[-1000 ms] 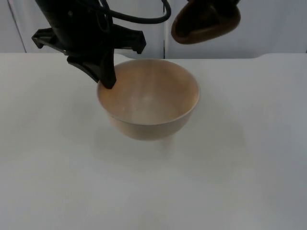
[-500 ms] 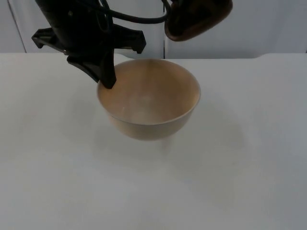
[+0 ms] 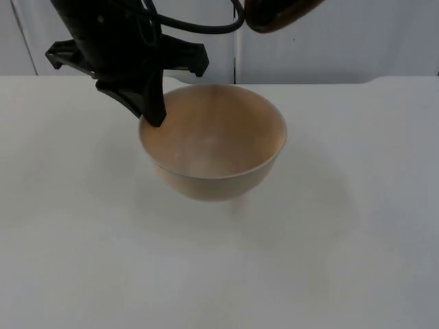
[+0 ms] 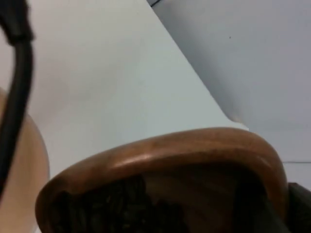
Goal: Pick up the bowl with the left hand and pour the coffee beans from the cup into the bowl with the right hand.
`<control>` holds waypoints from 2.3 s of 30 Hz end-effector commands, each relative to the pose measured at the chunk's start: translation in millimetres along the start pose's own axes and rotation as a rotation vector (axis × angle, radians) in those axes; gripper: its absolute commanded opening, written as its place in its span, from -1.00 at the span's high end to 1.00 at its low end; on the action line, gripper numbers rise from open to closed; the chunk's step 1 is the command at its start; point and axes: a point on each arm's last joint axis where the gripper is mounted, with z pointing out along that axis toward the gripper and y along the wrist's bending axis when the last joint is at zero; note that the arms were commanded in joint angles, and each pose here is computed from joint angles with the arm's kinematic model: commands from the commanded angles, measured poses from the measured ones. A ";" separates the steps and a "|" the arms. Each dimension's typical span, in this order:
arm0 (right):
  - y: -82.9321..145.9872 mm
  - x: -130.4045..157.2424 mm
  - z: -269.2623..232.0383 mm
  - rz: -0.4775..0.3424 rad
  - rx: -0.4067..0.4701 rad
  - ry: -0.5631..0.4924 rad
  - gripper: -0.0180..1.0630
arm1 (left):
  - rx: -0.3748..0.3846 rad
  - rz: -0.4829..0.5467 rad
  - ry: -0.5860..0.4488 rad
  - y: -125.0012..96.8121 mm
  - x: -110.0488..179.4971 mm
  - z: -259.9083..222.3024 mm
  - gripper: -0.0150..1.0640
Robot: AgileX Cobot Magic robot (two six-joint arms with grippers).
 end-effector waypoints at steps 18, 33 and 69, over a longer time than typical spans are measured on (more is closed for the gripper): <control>6.4 -8.3 -23.5 -0.144 0.092 -0.066 0.97 | 0.011 0.002 -0.020 -3.4 -2.3 -3.5 0.98; 7.3 -10.5 -32.1 -0.222 0.138 -0.084 0.97 | 0.011 0.002 -0.020 -3.4 -2.3 -3.5 0.98; 36.6 -12.2 -43.1 -0.360 0.292 -0.115 0.97 | 0.012 0.001 -0.028 -3.5 -3.0 -3.5 0.98</control>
